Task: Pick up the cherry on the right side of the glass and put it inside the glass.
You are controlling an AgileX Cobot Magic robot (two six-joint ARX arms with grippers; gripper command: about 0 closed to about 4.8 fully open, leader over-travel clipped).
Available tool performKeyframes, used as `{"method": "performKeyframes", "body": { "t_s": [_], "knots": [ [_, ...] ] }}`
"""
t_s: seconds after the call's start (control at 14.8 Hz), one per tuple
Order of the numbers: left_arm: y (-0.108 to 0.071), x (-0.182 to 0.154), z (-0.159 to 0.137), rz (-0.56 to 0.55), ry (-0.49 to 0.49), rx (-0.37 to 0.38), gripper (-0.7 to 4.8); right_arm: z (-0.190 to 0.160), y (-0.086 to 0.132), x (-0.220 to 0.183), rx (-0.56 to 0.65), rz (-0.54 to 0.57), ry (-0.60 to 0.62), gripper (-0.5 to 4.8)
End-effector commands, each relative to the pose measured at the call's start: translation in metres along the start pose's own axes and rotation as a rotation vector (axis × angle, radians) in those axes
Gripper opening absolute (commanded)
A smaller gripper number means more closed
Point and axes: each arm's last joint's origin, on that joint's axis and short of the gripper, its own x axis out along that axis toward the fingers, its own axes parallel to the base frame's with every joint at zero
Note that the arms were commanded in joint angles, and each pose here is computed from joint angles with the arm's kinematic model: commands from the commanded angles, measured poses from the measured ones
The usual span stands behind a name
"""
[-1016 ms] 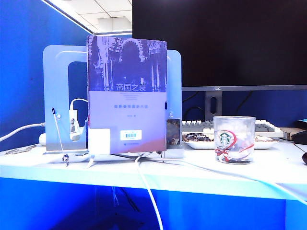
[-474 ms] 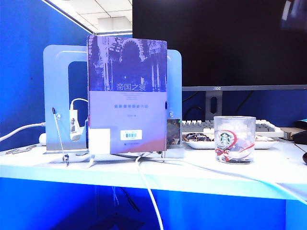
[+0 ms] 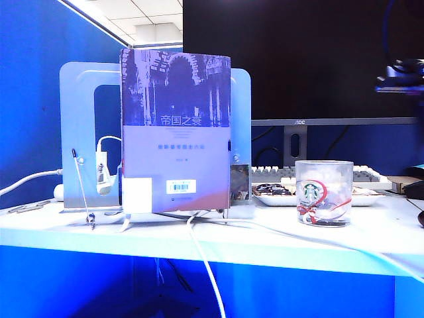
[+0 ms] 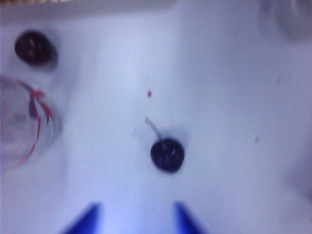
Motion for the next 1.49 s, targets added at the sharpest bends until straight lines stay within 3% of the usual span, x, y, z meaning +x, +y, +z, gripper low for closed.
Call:
{"method": "performKeyframes", "body": {
  "t_s": [0.07,0.61,1.15,1.22,1.29,1.49],
  "knots": [
    [0.000,0.000,-0.001,-0.004,0.010,-0.003,0.53,0.007,-0.001,-0.001,-0.023,-0.067,-0.068,4.79],
    [0.000,0.000,-0.001,-0.004,0.010,-0.003,0.53,0.001,-0.002,0.059,-0.049,-0.096,0.141,4.79],
    [0.000,0.000,-0.001,-0.004,0.010,-0.003,0.53,-0.004,-0.003,0.086,-0.064,-0.110,0.216,4.79],
    [0.000,0.000,-0.001,-0.004,0.010,-0.003,0.53,-0.004,-0.003,0.087,-0.063,-0.113,0.217,4.49],
    [0.000,0.000,-0.001,-0.004,0.010,-0.003,0.53,-0.002,-0.004,0.087,-0.061,-0.114,0.197,3.62],
    [0.000,0.000,-0.001,-0.004,0.010,-0.003,0.53,0.000,-0.003,0.088,-0.059,-0.111,0.171,3.63]
  ]
}}
